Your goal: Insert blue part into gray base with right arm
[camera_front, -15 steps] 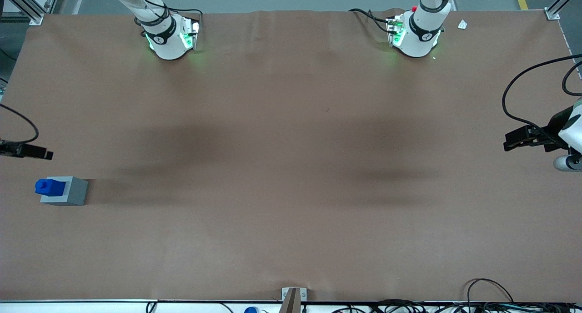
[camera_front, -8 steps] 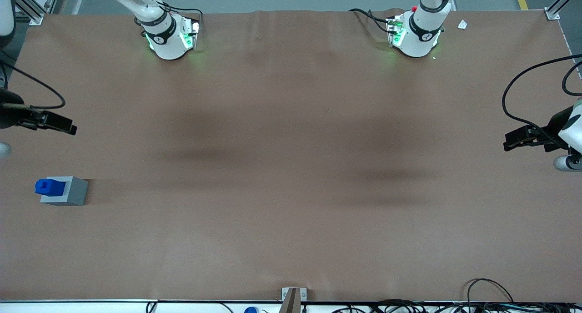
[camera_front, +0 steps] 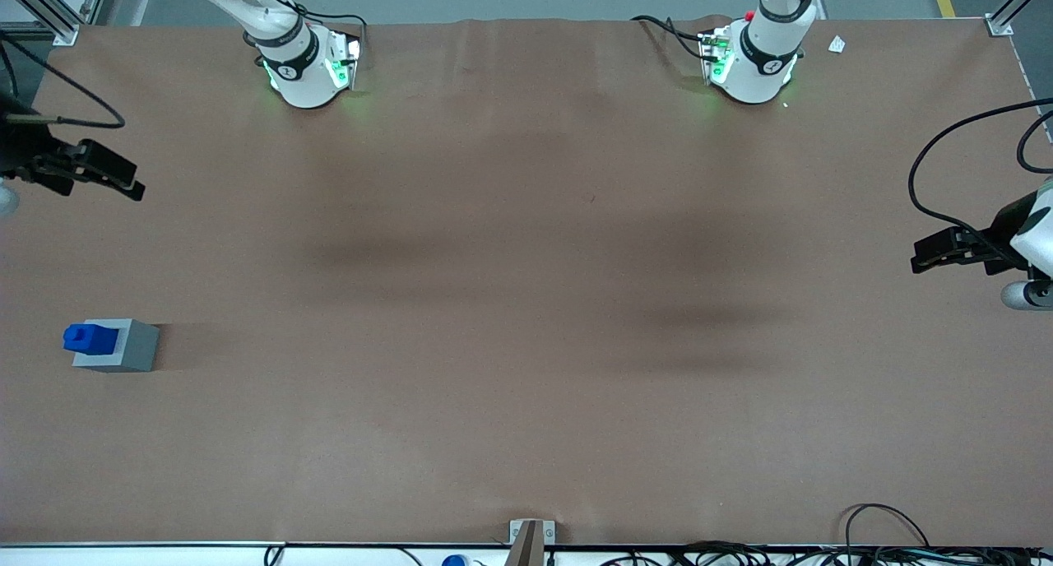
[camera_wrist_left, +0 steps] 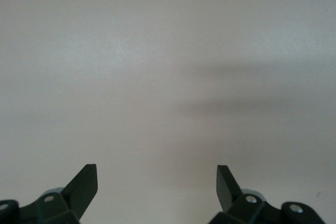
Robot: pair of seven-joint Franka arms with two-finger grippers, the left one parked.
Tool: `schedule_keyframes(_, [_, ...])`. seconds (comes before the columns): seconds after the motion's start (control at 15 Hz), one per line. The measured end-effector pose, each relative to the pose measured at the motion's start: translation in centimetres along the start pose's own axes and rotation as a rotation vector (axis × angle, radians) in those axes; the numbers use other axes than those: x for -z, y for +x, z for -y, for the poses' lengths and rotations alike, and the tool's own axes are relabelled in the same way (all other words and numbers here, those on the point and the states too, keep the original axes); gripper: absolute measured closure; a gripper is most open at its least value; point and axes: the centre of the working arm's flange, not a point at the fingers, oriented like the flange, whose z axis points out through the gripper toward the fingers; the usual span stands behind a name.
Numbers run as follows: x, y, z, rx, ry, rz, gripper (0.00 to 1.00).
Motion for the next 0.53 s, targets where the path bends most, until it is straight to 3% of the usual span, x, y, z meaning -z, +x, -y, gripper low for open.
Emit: schedule_keyframes(0.53, [-1.15, -1.6, -0.15, 0.037, -0.001, -0.002, 0.0])
